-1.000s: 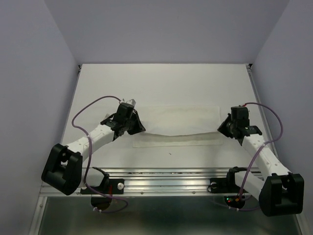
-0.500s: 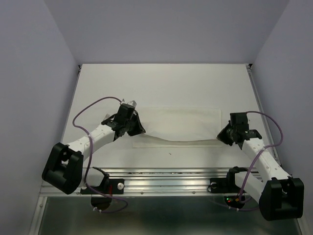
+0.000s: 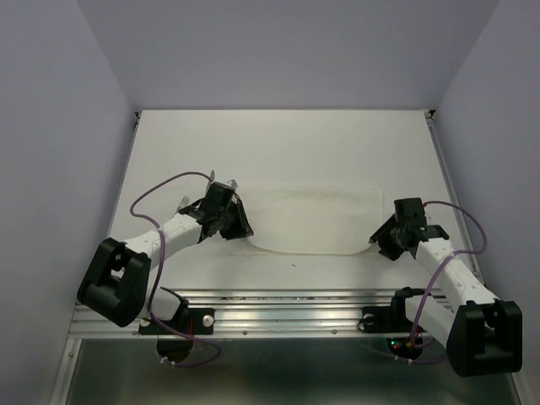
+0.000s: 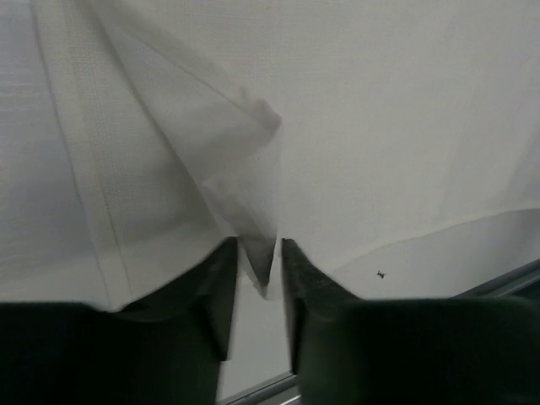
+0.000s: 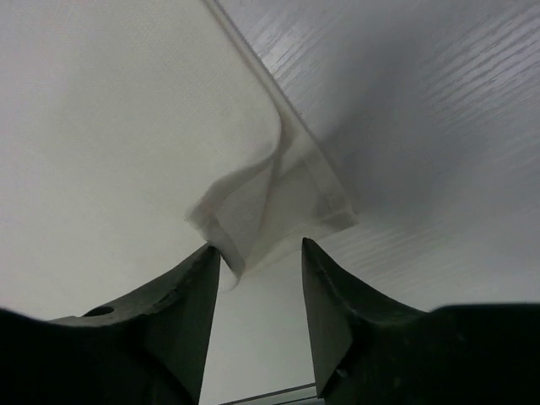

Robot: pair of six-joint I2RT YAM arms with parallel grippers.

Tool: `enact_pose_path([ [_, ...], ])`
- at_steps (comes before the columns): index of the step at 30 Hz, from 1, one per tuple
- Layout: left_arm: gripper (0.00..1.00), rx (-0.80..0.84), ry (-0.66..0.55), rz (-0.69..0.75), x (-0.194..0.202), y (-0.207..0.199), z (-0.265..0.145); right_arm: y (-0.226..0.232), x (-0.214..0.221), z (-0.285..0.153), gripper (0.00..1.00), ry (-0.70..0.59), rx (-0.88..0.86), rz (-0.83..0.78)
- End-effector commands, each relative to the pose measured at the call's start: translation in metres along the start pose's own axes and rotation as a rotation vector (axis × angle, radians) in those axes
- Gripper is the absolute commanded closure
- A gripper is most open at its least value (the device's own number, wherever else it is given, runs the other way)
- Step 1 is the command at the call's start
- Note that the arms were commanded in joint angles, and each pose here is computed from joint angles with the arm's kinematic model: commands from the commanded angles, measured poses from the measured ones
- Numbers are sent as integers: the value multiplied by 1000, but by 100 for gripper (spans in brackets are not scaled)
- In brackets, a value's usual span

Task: Fold the napkin into a case and place the utensils inside
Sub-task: Fold and flatten the napkin at the center of the board.

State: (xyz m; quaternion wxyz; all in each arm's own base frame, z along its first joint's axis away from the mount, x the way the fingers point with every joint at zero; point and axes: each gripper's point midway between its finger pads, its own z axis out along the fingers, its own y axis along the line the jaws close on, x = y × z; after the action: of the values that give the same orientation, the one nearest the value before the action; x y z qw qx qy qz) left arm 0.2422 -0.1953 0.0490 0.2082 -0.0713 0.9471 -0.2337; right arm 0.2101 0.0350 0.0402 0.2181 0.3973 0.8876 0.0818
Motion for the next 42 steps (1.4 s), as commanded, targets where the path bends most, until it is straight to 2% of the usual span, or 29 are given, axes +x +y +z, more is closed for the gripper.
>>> enact_pose_path([
  [1,40,24,47,26,14,0,-1,-1,-7,-3,47,-35,3,28],
  [4,18,17,39,46,11,-1,-9,5,-18,-4,44,-70,0,26],
  [7,18,-43,-15,61,-5,2,-19,13,-29,-7,45,-99,-12,-13],
  [8,25,-69,-51,72,-14,4,-23,20,-40,-13,46,-130,-25,-23],
  [12,39,-52,-125,83,-38,-11,-34,34,-60,-24,49,-198,-57,-66],
  [13,47,-39,-134,81,-42,-16,-34,36,-61,-23,53,-201,-61,-75],
  [14,51,-38,-122,78,-41,-16,-30,38,-60,-22,55,-192,-71,-81],
  [15,61,-25,-110,71,-40,-19,-28,40,-59,-20,57,-183,-79,-84],
  [16,65,-24,-106,63,-39,-19,-26,38,-54,-15,60,-163,-75,-88],
  [21,65,-142,-106,7,-36,3,-21,30,-41,-4,63,-122,-63,-76],
  [22,61,-224,-135,-19,-39,18,-26,27,-40,-4,63,-127,-60,-75],
  [24,55,-288,-179,-37,-45,29,-32,26,-42,-5,63,-140,-59,-77],
  [28,51,-257,-245,-47,-57,21,-45,26,-40,-2,64,-127,-54,-91],
  [36,69,-153,-145,-7,-46,3,-16,22,-32,12,77,-89,-36,-79],
  [42,69,-149,-74,-3,-32,6,1,11,-28,17,75,-88,1,-73],
])
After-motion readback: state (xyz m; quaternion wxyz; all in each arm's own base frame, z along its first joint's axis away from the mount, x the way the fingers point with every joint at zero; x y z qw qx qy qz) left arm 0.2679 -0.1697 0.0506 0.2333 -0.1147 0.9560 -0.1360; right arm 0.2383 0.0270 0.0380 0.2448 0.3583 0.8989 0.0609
